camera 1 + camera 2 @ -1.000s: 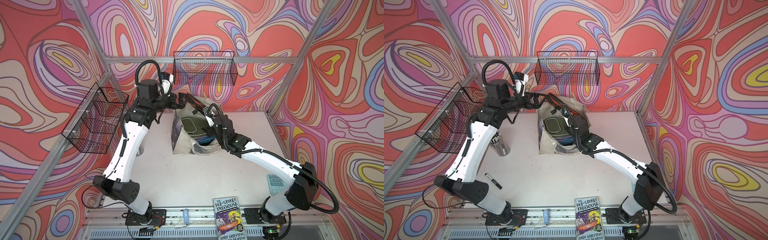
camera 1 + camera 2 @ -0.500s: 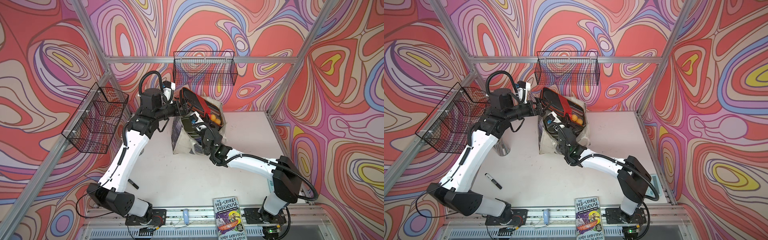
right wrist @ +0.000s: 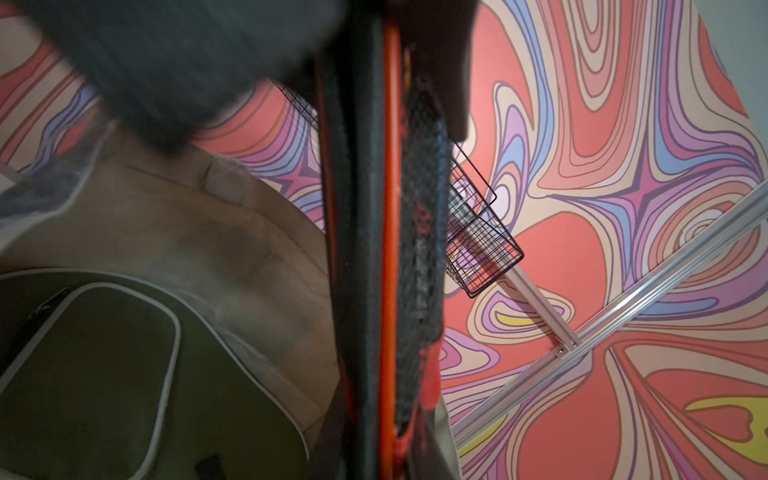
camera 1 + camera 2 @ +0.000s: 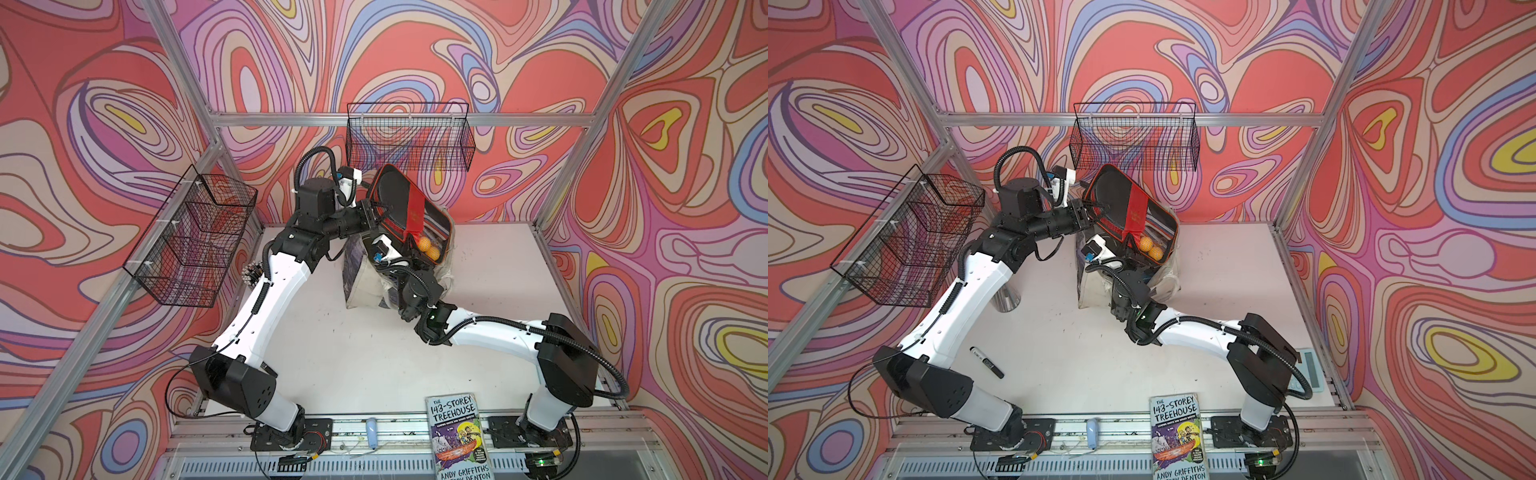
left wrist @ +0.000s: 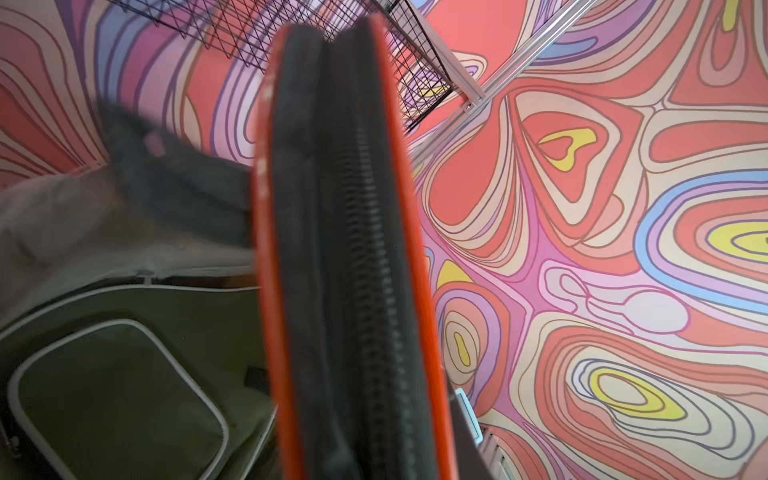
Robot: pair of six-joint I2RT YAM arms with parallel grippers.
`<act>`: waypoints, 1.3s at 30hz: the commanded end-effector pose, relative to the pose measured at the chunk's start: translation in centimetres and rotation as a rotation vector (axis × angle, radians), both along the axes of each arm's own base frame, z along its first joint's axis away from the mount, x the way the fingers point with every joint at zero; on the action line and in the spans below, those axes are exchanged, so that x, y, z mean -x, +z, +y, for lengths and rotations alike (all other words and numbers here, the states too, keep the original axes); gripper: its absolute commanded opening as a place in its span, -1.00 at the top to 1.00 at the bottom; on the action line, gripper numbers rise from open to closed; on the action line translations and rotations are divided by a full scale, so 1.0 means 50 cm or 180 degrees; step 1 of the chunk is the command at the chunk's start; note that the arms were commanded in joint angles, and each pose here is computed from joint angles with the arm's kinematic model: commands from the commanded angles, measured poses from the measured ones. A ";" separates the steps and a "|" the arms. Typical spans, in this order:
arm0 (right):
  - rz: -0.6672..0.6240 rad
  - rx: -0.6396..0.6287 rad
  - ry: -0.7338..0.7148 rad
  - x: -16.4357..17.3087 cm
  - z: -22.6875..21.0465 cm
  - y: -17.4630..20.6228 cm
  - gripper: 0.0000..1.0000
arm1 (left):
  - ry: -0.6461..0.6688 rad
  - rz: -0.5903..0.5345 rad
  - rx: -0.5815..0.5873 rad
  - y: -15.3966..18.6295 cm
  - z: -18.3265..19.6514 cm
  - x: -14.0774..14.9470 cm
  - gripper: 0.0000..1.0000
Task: Remove the ping pong set from the canvas bag
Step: Pick up the ping pong set from the canvas bag.
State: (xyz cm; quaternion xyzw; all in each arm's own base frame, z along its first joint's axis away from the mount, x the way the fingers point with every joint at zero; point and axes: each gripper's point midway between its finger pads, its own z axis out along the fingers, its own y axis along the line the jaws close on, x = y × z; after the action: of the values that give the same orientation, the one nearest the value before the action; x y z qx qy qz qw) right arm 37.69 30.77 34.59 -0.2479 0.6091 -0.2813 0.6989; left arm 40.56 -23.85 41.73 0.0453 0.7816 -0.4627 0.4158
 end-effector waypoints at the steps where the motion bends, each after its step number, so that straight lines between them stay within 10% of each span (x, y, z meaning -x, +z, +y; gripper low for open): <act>1: -0.0160 -0.0687 0.0457 0.050 -0.021 0.131 0.61 | 0.0135 -0.0549 -0.0123 0.049 0.026 -0.057 1.00; 3: 0.0284 -0.0741 0.0786 0.042 -0.023 0.131 -0.23 | 0.0059 -0.0690 -0.0156 0.069 0.029 -0.061 1.00; 6: 0.1011 -0.1138 0.1345 0.026 -0.070 0.156 -0.96 | -0.0125 -0.0766 -0.0206 0.079 0.041 -0.063 1.00; 20: 0.2241 -0.2072 0.2695 -0.021 -0.177 0.179 -0.96 | -0.1830 -0.1114 0.0071 0.139 0.007 0.045 1.00; 39: 0.3127 -0.2502 0.4176 -0.005 -0.150 0.135 -0.59 | -0.2084 -0.1125 -0.0063 0.113 -0.008 0.076 1.00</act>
State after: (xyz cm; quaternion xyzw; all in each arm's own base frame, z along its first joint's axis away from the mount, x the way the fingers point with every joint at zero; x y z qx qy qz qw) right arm 39.16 22.85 41.45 -0.3685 0.6490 0.5011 0.4381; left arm 38.32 -23.71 44.76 0.3268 0.6929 -0.5403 0.3481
